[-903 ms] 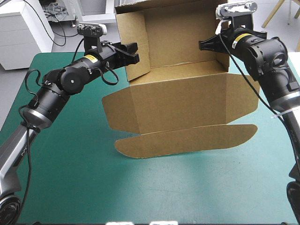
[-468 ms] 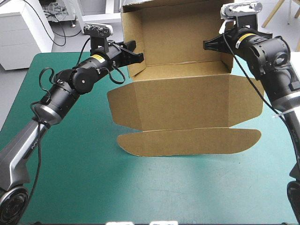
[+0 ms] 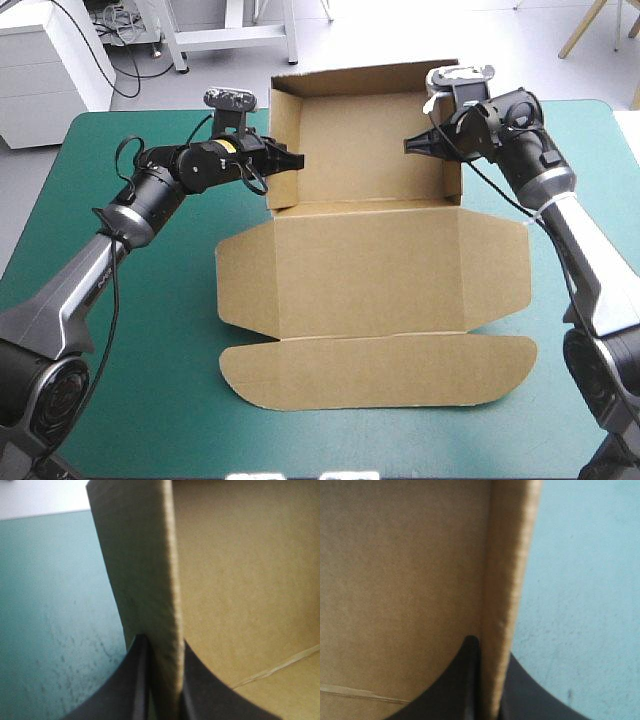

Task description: Fold the box

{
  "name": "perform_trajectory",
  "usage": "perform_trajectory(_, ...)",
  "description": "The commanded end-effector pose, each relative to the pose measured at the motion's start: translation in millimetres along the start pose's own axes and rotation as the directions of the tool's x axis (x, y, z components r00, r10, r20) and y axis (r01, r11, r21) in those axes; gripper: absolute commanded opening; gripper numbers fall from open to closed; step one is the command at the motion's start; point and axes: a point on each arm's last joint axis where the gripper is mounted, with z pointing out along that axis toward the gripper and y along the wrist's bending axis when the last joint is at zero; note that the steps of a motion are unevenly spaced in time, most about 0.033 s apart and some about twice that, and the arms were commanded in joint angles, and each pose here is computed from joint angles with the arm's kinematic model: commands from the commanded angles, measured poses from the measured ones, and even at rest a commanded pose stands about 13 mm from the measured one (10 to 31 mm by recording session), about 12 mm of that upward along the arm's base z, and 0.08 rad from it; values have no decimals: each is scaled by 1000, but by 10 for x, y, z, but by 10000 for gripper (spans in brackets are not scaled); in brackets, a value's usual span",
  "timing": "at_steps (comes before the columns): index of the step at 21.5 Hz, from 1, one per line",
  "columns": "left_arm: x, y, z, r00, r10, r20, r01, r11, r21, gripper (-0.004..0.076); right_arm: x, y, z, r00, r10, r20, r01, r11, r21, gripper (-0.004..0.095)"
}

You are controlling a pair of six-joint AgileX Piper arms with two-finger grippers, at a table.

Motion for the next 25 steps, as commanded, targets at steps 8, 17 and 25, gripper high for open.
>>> perform_trajectory(8, 196, -129, 172, 975, -30, -218, 38, 999, 32, -10, 55, 405, 243, 994, 58, -90, -79, 966, -245, -13)
perform_trajectory(17, 227, -106, 250, 921, -9, -391, -21, 997, -74, -10, 198, 465, 452, 971, 54, -232, -116, 958, -261, -14)
perform_trajectory(25, 330, -86, 250, 868, 35, -495, -70, 996, -53, 306, 314, 470, 558, 944, -1, -330, -87, 964, -252, 99)
